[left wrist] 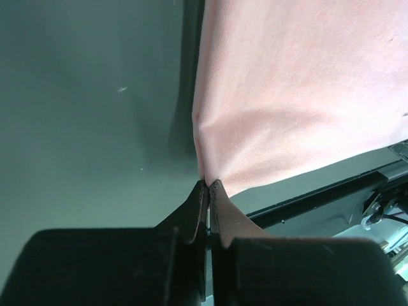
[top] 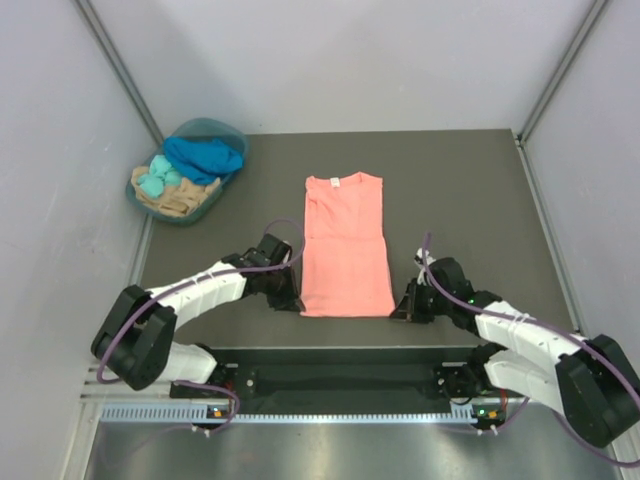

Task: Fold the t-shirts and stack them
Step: Fold the tshirt

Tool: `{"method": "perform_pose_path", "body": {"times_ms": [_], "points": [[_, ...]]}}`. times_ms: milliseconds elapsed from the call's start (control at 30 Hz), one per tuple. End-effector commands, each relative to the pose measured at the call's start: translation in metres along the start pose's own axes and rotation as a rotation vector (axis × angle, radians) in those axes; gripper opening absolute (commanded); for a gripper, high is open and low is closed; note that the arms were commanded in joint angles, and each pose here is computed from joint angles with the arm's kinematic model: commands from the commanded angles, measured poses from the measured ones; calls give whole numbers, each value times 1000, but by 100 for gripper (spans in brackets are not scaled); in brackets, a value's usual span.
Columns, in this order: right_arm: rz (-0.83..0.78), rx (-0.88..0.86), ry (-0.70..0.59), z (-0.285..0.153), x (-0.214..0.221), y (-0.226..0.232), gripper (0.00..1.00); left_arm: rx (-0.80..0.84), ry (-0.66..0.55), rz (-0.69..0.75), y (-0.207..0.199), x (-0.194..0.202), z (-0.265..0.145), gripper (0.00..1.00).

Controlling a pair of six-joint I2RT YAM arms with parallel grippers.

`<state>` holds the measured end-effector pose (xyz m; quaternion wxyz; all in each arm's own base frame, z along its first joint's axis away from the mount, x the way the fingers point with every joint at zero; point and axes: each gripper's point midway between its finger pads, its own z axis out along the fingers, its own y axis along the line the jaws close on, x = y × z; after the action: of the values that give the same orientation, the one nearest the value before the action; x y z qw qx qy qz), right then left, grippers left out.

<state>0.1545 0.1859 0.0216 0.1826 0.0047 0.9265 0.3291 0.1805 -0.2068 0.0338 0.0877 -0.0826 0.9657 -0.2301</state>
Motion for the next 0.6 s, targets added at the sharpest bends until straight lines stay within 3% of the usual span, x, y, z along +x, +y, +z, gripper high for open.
{"method": "perform_pose_path", "body": {"times_ms": [0,567], "points": [[4,29,8,-4,10,-5,0,3,-25,1,-8,-7,-13,0],[-19,-12,-57,-15,-1,8,0,56,-15,19,-23,-7,-23,0]]}}
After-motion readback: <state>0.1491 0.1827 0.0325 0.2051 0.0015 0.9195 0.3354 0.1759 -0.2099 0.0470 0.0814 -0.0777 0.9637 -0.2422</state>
